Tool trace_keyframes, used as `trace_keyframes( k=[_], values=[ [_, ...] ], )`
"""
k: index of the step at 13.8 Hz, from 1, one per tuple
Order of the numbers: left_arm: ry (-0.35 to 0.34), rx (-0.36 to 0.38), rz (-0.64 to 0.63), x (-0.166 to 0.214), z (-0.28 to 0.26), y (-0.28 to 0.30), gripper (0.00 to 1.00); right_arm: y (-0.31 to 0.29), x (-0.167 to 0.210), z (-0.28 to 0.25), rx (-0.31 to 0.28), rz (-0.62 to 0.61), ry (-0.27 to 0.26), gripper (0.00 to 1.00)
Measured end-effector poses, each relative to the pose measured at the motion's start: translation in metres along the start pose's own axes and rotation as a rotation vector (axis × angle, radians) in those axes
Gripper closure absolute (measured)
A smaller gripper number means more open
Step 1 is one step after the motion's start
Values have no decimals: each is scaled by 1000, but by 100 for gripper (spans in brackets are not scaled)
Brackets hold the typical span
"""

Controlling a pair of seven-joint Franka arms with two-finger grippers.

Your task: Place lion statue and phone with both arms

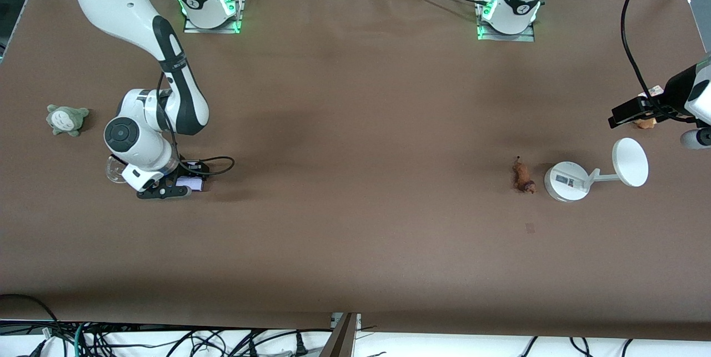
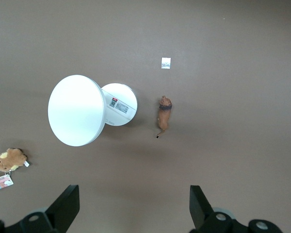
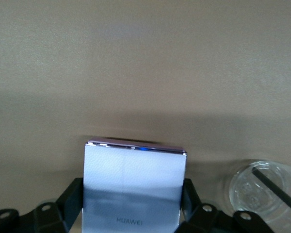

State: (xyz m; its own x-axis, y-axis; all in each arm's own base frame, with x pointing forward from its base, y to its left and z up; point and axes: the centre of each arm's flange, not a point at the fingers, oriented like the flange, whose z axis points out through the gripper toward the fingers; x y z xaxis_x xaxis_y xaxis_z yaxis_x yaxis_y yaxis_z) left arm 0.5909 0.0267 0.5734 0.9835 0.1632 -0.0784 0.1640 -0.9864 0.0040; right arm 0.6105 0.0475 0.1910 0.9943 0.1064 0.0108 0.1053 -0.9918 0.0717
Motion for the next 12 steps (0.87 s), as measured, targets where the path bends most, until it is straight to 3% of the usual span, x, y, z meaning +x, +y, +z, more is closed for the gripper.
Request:
trace_keyframes(
  k=[2,4,12],
  values=[
    [0,0,0,0,0,0,0,0,0,0,0,0,1,13],
    [0,0,0,0,0,0,0,0,0,0,0,-1,2,1],
    [0,0,0,0,0,0,0,-2,5,-15,9,-2,22,0]
  ],
)
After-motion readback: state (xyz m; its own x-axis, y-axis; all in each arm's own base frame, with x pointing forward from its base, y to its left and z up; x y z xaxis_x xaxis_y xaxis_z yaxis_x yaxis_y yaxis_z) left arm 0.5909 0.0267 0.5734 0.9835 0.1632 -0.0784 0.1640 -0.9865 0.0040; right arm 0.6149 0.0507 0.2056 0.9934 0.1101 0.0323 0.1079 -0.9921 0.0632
